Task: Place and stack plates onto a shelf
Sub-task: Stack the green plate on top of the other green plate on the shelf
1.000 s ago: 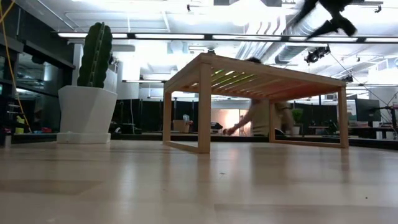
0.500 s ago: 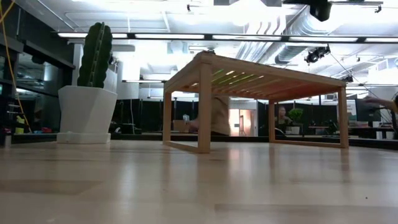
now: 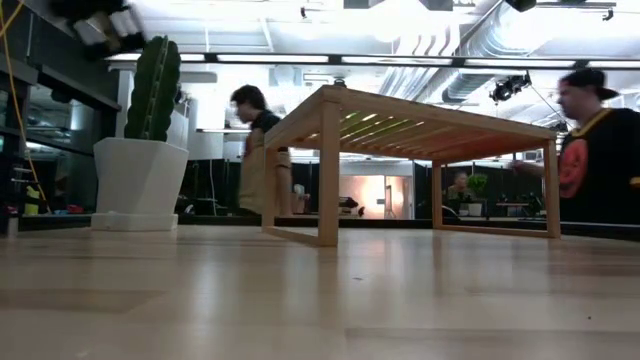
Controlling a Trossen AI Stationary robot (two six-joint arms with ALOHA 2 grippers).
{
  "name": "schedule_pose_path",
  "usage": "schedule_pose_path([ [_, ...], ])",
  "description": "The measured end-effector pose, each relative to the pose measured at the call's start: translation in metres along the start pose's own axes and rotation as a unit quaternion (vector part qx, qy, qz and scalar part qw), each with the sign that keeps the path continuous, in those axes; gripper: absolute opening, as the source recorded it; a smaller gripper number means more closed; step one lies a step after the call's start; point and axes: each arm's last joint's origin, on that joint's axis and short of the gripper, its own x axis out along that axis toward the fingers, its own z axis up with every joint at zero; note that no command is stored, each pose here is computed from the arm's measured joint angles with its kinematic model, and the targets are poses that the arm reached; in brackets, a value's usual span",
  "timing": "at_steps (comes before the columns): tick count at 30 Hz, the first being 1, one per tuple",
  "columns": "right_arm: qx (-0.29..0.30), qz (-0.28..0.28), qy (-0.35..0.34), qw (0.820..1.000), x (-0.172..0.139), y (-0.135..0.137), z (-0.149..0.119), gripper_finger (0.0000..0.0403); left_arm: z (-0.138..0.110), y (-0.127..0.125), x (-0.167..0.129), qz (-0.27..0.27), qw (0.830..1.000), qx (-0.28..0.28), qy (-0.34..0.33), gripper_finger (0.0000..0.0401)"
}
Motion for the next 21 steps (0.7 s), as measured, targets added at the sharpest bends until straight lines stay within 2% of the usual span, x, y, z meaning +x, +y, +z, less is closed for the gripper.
schedule_pose_path([
  [4,0.018,-0.019,0.006,1.000,0.008,0.000,-0.005,0.0238,-0.017,-0.002,0.032,0.023,0.988,0.125,0.091,0.0124],
  [8,0.050,-0.036,0.024,0.998,0.021,0.000,-0.014,0.0238,-0.033,0.001,0.058,0.069,0.954,0.245,0.160,0.0122],
  [10,0.063,-0.044,0.033,0.996,0.029,0.000,-0.018,0.0238,-0.039,0.003,0.069,0.070,0.937,0.284,0.189,0.0122],
  [12,0.073,-0.050,0.041,0.995,0.036,0.000,-0.023,0.0238,-0.048,0.009,0.074,0.067,0.928,0.301,0.209,0.0122],
  [15,0.080,-0.052,0.047,0.994,0.046,0.001,-0.028,0.0238,-0.066,0.024,0.078,0.073,0.923,0.309,0.218,0.0122],
  [21,0.083,-0.051,0.046,0.994,0.059,0.003,-0.033,0.0238,-0.078,0.040,0.064,0.092,0.936,0.299,0.162,0.0122],
])
